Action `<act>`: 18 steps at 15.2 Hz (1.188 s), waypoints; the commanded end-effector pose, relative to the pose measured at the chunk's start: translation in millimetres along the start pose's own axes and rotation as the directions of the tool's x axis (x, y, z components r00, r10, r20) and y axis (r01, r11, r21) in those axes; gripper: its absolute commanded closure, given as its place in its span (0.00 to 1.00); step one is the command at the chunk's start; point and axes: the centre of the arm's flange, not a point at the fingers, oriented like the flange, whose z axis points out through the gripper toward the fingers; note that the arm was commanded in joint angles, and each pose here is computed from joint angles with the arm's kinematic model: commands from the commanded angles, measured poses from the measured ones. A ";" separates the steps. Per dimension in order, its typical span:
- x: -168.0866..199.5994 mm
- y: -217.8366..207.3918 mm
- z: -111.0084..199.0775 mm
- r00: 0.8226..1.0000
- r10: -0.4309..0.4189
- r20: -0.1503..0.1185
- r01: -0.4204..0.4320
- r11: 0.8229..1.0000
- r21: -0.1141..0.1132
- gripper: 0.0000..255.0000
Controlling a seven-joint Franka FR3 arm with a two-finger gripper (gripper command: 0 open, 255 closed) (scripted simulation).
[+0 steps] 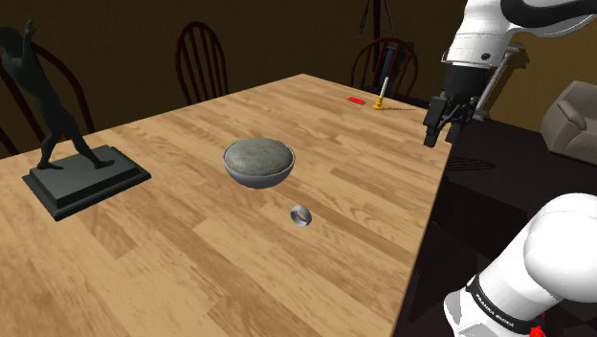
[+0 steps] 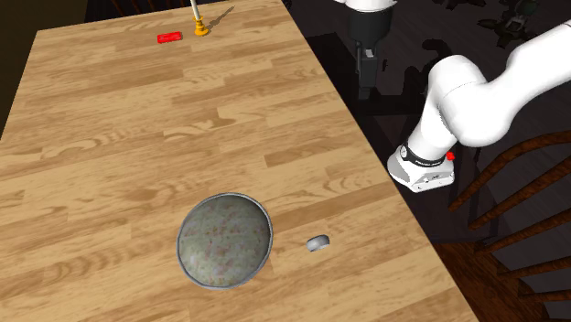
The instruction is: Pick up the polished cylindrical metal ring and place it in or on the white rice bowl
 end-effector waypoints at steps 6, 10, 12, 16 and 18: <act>17.3 -61.5 25.1 0.997 -0.071 -0.032 0.070 0.997 -0.033 0.00; 28.7 -111.0 46.3 0.990 -0.128 -0.056 0.125 0.990 -0.062 0.00; 33.5 -135.7 57.2 0.985 -0.157 -0.068 0.151 0.986 -0.076 0.00; 41.6 -185.1 79.9 0.973 -0.214 -0.089 0.204 0.973 -0.106 0.00; 44.8 -209.8 91.6 0.965 -0.242 -0.099 0.230 0.966 -0.122 0.00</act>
